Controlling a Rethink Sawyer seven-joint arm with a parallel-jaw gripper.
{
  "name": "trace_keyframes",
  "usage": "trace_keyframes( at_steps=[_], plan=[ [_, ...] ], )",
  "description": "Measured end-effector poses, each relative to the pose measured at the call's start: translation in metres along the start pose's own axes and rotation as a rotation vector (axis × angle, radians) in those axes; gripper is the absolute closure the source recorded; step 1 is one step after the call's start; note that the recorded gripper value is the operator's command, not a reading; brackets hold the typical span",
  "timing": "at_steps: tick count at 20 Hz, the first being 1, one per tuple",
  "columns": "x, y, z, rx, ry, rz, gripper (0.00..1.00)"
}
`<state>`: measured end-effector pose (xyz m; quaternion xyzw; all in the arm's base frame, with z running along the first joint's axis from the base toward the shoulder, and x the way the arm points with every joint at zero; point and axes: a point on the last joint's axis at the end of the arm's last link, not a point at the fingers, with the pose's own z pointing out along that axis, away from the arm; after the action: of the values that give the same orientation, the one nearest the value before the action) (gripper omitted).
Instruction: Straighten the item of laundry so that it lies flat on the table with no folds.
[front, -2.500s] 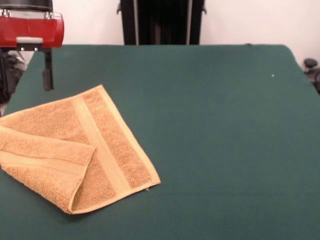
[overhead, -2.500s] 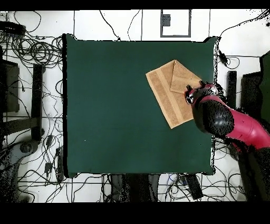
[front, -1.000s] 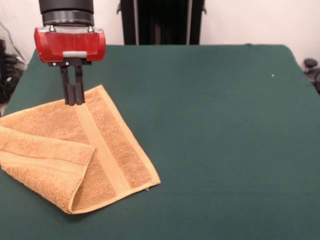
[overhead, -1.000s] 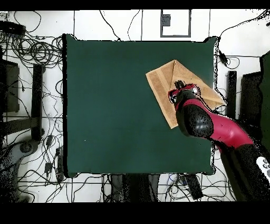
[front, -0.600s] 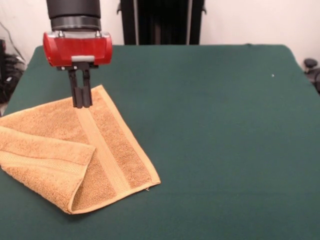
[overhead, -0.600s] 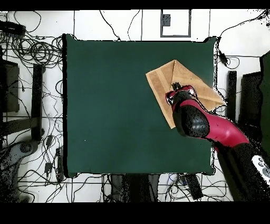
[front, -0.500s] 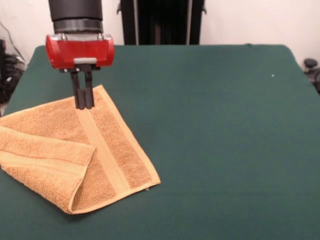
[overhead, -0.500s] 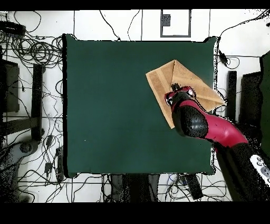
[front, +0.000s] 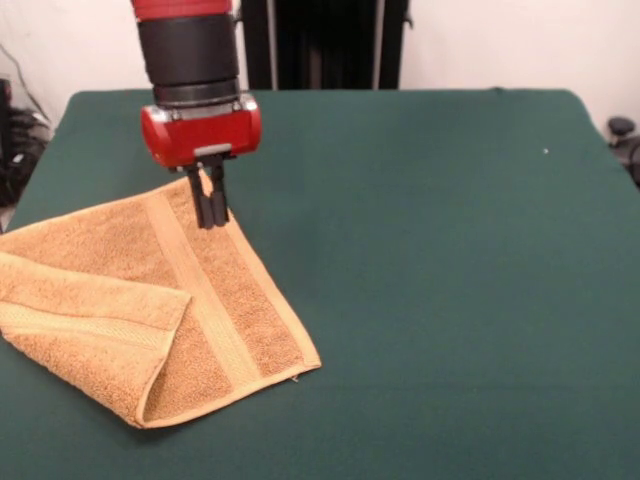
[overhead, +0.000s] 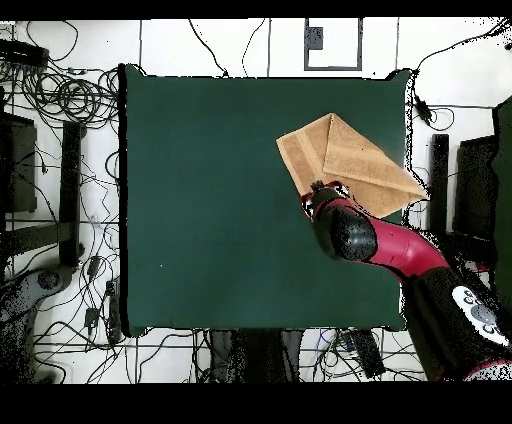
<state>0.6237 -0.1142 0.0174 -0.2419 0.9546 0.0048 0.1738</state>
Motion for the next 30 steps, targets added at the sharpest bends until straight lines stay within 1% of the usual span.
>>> trace_keyframes(
  at_steps=[1,4,6,7,10,13,16,20,23,30],
  plan=[
    [0.004,0.003,0.005,-0.015,0.01,0.006,1.0],
    [0.013,0.008,0.016,-0.037,0.032,0.014,1.0],
    [0.02,0.009,0.023,-0.044,0.052,0.018,1.0],
    [0.026,0.009,0.028,-0.045,0.072,0.018,1.0],
    [0.036,0.009,0.034,-0.04,0.11,0.012,1.0],
    [0.047,0.007,0.038,-0.027,0.166,-0.005,1.0],
    [0.053,0.004,0.038,-0.009,0.206,-0.023,1.0],
    [0.053,0.003,0.038,0.006,0.223,-0.042,1.0],
    [0.056,0.002,0.04,0.006,0.224,-0.047,1.0],
    [0.059,0.0,0.041,0.0,0.21,-0.072,1.0]
  ],
)
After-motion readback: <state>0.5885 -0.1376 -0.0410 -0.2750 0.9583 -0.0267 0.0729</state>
